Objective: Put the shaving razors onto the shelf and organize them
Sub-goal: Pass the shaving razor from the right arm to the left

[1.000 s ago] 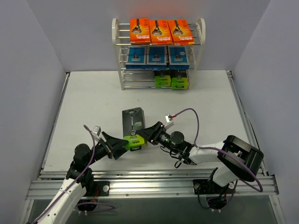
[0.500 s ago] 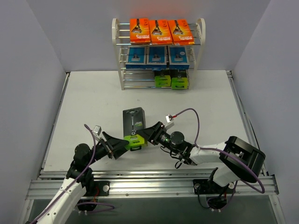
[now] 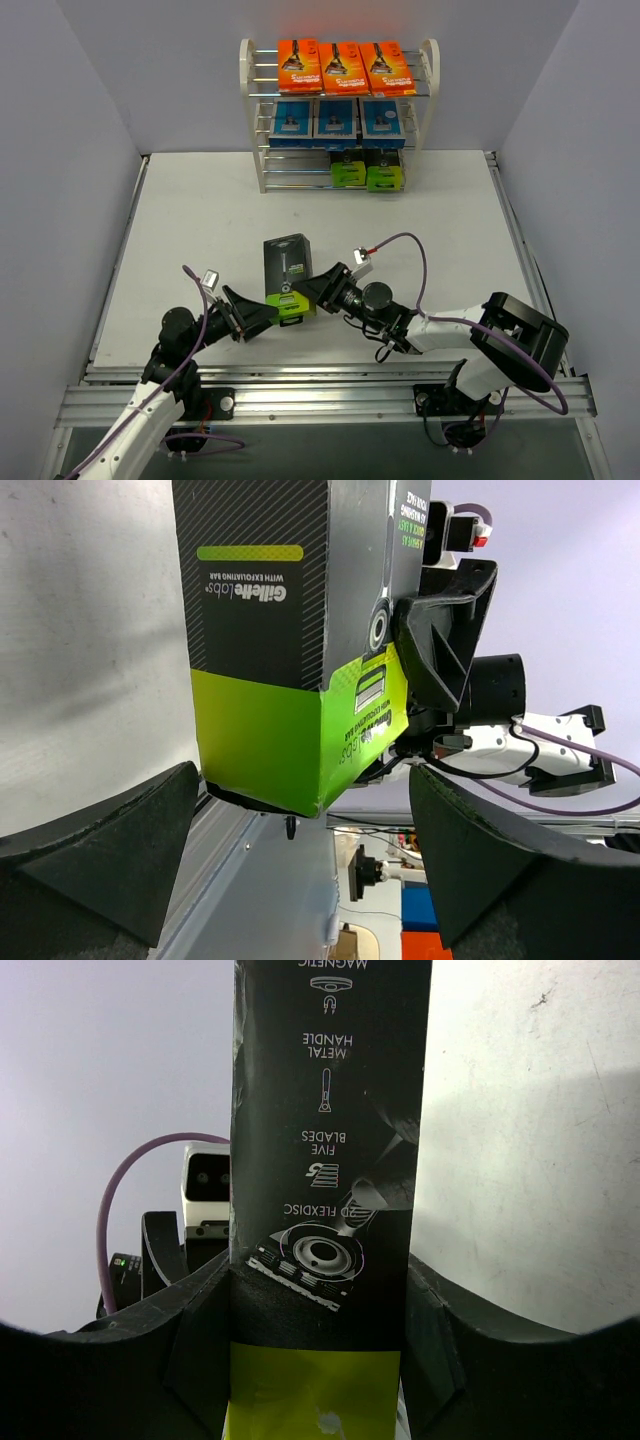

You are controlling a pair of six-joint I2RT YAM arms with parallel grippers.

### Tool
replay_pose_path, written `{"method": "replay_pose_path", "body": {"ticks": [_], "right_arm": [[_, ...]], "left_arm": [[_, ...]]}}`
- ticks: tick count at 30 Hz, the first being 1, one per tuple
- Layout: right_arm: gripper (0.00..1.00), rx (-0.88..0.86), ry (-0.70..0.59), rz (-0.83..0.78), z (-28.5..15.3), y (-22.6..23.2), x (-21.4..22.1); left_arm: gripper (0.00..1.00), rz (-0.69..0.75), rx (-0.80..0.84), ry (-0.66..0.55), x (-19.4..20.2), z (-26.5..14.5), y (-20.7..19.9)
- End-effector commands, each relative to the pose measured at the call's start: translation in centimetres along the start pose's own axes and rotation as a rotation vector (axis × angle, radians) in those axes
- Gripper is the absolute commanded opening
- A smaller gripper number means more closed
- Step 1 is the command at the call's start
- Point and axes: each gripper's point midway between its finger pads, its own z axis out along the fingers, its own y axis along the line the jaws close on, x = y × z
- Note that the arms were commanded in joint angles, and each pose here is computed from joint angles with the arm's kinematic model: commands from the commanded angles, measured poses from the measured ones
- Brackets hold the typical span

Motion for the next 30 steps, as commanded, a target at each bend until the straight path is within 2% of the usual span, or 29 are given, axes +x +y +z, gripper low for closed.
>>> {"method": "replay_pose_path", "body": {"ticks": [1, 13, 19, 30], "right_arm": [[0.0, -0.824, -0.27, 0.063, -7.8, 20.1, -6.9], [0.0, -0.844, -0.268, 0.067, -7.9, 20.8, -7.0], [0.0, -0.847, -0.271, 0.067, -7.6, 21.1, -7.0], [0.0, -0.879, -0.252, 0.075, -6.9, 22.4, -6.6]], "left_arm": [[0.95, 0.058, -0.003, -0.005, -0.1, 0.0, -0.1], [0.97, 0.036, -0.057, -0.008, -0.2, 0.0, 1.2], [0.97, -0.002, 0.016, -0.025, -0.5, 0.1, -0.8], [0.95, -0.03, 0.047, -0.027, -0.7, 0.2, -1.6]]}}
